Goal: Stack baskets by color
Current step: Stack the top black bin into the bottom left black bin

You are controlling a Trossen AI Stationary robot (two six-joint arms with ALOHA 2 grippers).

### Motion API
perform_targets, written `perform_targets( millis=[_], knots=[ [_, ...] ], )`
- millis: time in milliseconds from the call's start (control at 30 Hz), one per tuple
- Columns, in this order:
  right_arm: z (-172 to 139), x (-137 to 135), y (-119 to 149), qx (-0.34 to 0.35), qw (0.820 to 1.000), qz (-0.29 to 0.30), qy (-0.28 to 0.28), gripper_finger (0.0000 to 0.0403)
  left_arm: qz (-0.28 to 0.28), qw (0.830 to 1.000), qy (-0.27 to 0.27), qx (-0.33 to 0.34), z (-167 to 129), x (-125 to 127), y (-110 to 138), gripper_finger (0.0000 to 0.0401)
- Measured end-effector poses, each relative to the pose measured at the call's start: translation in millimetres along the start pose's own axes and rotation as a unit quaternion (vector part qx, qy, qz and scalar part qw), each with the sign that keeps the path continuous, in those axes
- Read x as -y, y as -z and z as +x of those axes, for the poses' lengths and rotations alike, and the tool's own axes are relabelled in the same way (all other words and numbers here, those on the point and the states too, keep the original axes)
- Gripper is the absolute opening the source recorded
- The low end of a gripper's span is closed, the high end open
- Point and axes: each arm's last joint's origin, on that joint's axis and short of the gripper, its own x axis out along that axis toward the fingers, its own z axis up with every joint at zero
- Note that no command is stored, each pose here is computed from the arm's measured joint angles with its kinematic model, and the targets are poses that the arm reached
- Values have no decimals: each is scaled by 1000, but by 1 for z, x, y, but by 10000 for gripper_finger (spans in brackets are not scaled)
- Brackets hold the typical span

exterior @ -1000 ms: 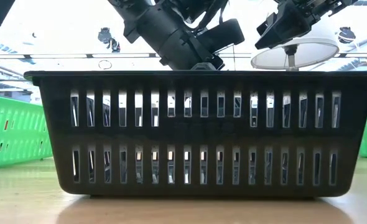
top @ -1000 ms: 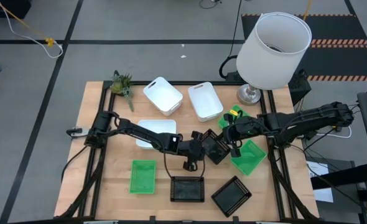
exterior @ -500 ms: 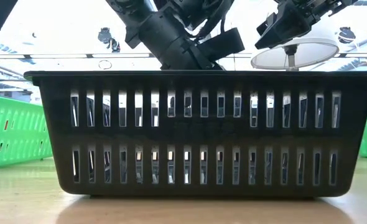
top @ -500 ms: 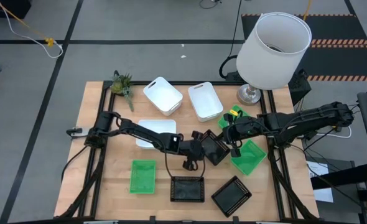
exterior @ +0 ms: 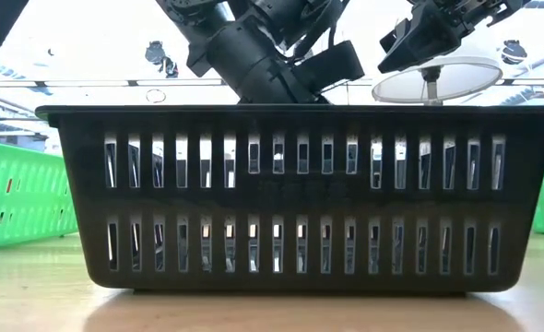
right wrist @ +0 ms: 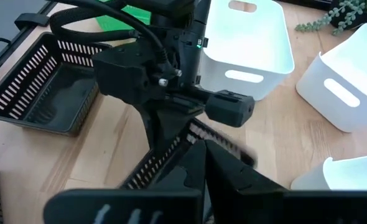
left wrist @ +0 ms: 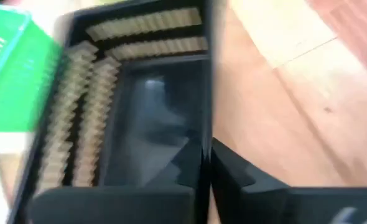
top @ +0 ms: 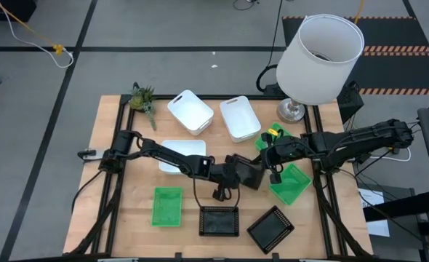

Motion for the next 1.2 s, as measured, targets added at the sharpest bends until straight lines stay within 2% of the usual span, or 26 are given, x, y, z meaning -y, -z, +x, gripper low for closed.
perform_targets(
  millis=[167,267,433,533,633,867,1033,1200],
  knots=[
    [0,0,0,0,1000,-1,0,2,-19,1000,-8,6,-9,-3,-13,13],
    [0,0,0,-2,1000,-4,0,2,-28,999,0,-29,-21,-2,-25,8],
    [-4,0,4,-18,1000,-13,-1,2,-45,997,-30,-53,-46,5,-57,7],
    [-13,1,5,-16,1000,2,18,2,-56,996,-48,-56,-59,17,-74,7],
    [-30,3,3,14,999,31,37,2,-65,993,-70,-70,-73,33,-87,6],
    [-66,2,2,83,991,101,32,2,-116,985,-112,-60,-118,72,-121,8],
    [-64,-7,12,72,990,120,30,2,-118,985,-112,-53,-161,101,-141,7],
    [-53,-12,22,77,991,108,32,2,-104,987,-112,-58,-209,113,-154,6]
  ],
)
